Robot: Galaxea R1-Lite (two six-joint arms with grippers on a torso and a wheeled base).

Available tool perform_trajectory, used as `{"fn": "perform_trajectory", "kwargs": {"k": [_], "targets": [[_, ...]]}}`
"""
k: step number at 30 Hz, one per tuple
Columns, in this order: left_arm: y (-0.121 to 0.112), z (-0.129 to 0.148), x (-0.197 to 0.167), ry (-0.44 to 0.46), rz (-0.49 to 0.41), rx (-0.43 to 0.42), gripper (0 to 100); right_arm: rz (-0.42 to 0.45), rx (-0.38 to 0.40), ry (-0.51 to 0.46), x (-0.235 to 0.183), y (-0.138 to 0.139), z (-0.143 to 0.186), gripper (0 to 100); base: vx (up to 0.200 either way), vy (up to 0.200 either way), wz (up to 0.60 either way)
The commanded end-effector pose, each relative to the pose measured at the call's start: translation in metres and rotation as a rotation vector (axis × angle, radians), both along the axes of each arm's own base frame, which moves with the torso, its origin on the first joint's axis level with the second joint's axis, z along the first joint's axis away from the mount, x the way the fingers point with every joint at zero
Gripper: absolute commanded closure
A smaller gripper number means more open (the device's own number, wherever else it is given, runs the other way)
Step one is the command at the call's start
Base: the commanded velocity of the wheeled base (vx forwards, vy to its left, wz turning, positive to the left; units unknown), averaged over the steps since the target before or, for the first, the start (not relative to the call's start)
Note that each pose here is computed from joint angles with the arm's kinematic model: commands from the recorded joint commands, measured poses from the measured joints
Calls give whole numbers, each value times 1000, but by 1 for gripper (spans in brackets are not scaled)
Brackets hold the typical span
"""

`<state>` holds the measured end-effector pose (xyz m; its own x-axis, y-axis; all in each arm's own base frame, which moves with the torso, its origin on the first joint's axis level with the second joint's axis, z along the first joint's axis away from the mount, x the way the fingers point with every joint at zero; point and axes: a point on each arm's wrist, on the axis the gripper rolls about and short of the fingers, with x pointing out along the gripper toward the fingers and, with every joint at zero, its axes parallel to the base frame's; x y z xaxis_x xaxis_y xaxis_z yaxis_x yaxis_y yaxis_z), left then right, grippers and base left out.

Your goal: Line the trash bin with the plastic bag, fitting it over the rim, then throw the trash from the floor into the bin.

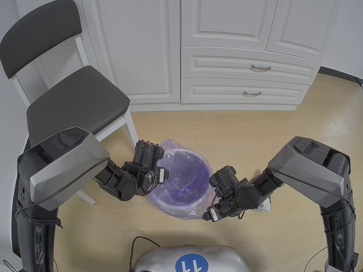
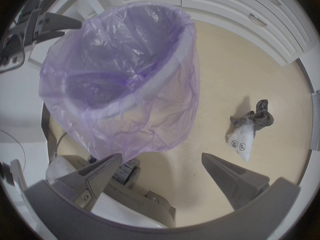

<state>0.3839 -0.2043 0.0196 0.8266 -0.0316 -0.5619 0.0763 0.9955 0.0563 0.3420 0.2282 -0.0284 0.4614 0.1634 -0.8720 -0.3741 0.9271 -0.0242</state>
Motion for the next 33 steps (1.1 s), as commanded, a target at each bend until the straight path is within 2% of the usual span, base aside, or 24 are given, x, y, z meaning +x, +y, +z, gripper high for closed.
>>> {"fn": "perform_trajectory", "kwargs": {"k": [1, 8, 12, 18, 26, 33], "targets": [[-7, -3, -5, -10, -9, 10, 0, 39, -25, -35, -14, -10, 26, 0, 0, 0, 0], [-18, -12, -14, 13, -40, 25, 0, 54, -11, -72, -22, -15, 48, 0, 0, 0, 0], [-17, -14, -14, 6, -16, 64, 0, 55, -8, -79, -23, -15, 52, 0, 0, 0, 0], [-2, -9, -22, 16, -14, 153, 0, 18, -26, -136, -18, -16, 53, 0, 0, 0, 0], [26, -5, -21, 39, 19, 190, 0, -27, 2, -192, -7, -29, 65, 0, 0, 0, 0], [41, -1, -17, 42, 49, 182, 0, -47, 4, -209, 1, -36, 69, 0, 0, 0, 0]]}}
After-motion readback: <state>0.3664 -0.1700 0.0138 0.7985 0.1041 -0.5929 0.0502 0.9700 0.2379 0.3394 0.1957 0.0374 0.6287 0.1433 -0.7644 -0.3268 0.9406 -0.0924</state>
